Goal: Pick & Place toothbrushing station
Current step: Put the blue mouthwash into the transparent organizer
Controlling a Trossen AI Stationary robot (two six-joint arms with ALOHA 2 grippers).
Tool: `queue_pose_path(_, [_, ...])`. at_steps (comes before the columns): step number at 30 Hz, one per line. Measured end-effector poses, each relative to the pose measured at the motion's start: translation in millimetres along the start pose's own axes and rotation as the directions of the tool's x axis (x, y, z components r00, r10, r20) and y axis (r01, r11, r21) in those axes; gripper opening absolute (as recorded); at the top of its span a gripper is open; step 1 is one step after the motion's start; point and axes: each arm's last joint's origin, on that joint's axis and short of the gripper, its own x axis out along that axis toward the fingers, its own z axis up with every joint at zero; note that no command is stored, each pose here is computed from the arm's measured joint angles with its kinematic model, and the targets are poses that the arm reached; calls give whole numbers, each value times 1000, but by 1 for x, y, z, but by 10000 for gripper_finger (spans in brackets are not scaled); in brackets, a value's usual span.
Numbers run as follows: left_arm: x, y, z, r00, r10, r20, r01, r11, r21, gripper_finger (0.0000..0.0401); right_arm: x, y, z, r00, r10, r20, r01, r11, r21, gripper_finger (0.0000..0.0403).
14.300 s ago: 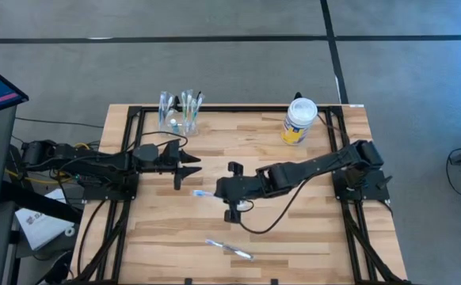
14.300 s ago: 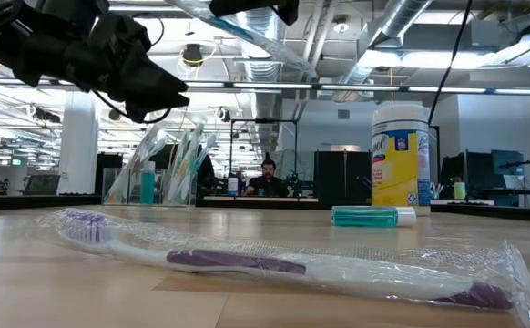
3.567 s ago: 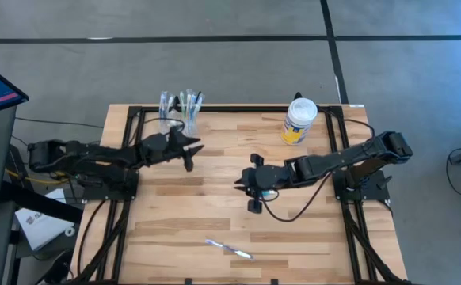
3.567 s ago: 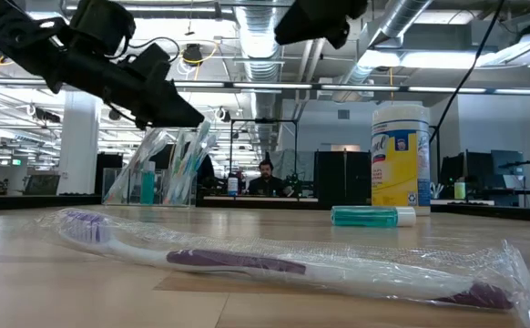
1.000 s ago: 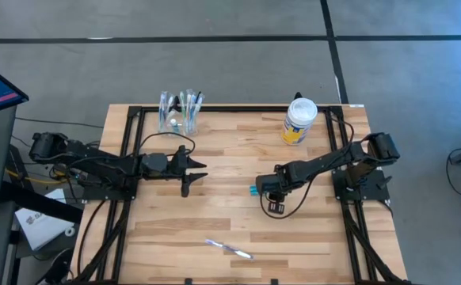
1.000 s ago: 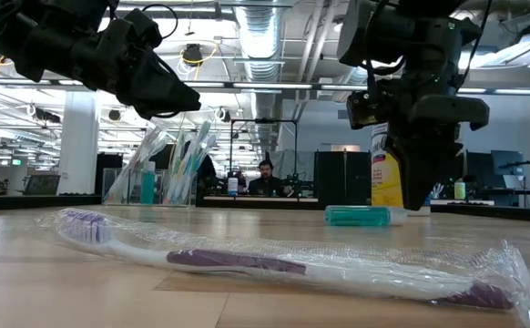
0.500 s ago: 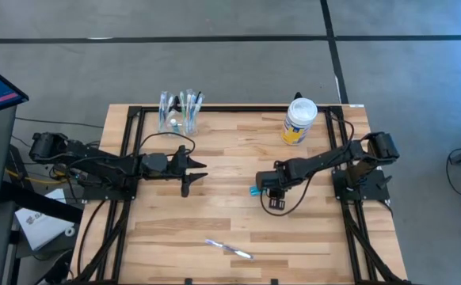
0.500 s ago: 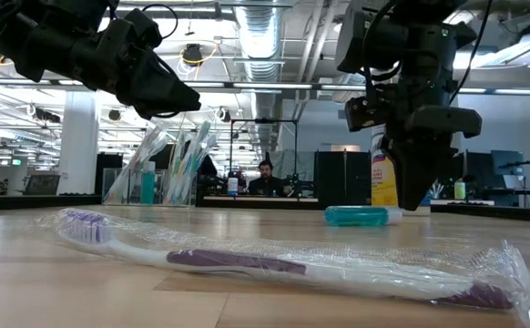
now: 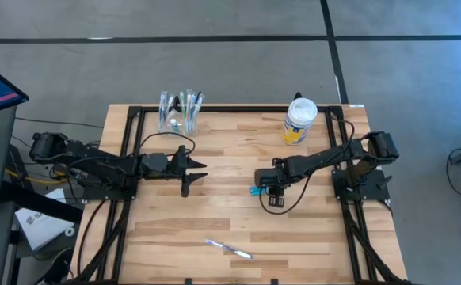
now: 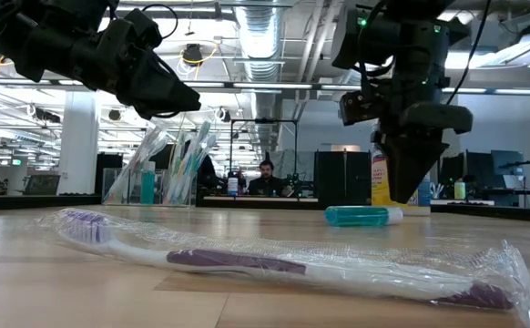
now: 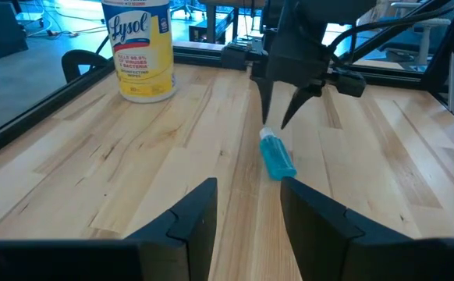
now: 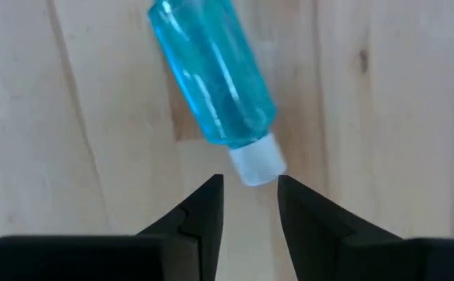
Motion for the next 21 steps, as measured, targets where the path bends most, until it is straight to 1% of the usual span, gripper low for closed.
queue_pose_path(6, [0, 0, 0, 1000, 0, 0, 0, 1000, 0, 135, 3, 0, 2, 1000, -6, 7, 6, 997, -80, 113])
queue_pose_path(9, [0, 0, 0, 1000, 0, 0, 0, 1000, 0, 135, 6, -1, 2, 1000, -7, -6, 6, 996, -85, 113])
queue_pose_path(18, [0, 0, 0, 1000, 0, 0, 0, 1000, 0, 135, 6, 0, 5, 1000, 11, 27, -8, 996, -87, 113])
queue_pose_path(21, [0, 0, 0, 1000, 0, 0, 0, 1000, 0, 135, 9, 0, 3, 1000, 14, 27, -11, 994, -109, 113])
